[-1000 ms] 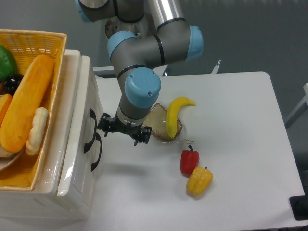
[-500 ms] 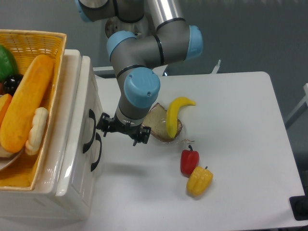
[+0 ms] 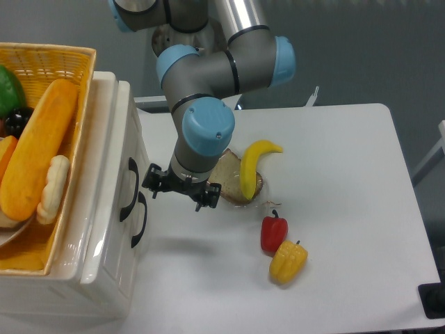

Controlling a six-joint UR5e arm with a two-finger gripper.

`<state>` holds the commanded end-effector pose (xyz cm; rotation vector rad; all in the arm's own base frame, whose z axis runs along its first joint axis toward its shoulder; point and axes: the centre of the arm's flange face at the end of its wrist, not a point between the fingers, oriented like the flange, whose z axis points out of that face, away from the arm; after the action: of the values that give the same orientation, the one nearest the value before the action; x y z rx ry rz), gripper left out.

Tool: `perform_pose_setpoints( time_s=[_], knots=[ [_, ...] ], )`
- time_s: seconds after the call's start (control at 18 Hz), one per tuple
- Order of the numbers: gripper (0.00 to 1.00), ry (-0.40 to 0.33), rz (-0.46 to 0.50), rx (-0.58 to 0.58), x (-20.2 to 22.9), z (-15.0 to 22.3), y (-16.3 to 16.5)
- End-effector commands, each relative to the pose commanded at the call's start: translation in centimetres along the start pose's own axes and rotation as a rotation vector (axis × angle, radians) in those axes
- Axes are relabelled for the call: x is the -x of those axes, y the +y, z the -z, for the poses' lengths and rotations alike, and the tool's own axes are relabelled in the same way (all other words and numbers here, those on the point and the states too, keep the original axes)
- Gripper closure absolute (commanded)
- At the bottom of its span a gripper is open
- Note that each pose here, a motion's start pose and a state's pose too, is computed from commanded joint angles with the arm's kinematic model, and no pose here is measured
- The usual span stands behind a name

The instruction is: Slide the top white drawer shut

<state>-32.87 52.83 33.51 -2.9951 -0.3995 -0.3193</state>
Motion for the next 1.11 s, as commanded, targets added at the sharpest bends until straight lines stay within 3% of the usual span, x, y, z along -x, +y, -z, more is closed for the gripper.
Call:
perform_pose_setpoints(
  time_s=[0.33, 0.61, 0.94, 1.11],
  knots=[
    [0.0, -0.158, 0.034, -0.003, 4.9, 4.3, 0.2],
    [0.0, -0.182, -0.141, 0.023, 8.8, 5.4, 2.0],
    [0.0, -0.251, -0.135, 0.022, 15.1, 10.0, 6.9],
    [0.0, -0.269, -0.249, 0.04, 16.8, 11.9, 9.3]
  ],
)
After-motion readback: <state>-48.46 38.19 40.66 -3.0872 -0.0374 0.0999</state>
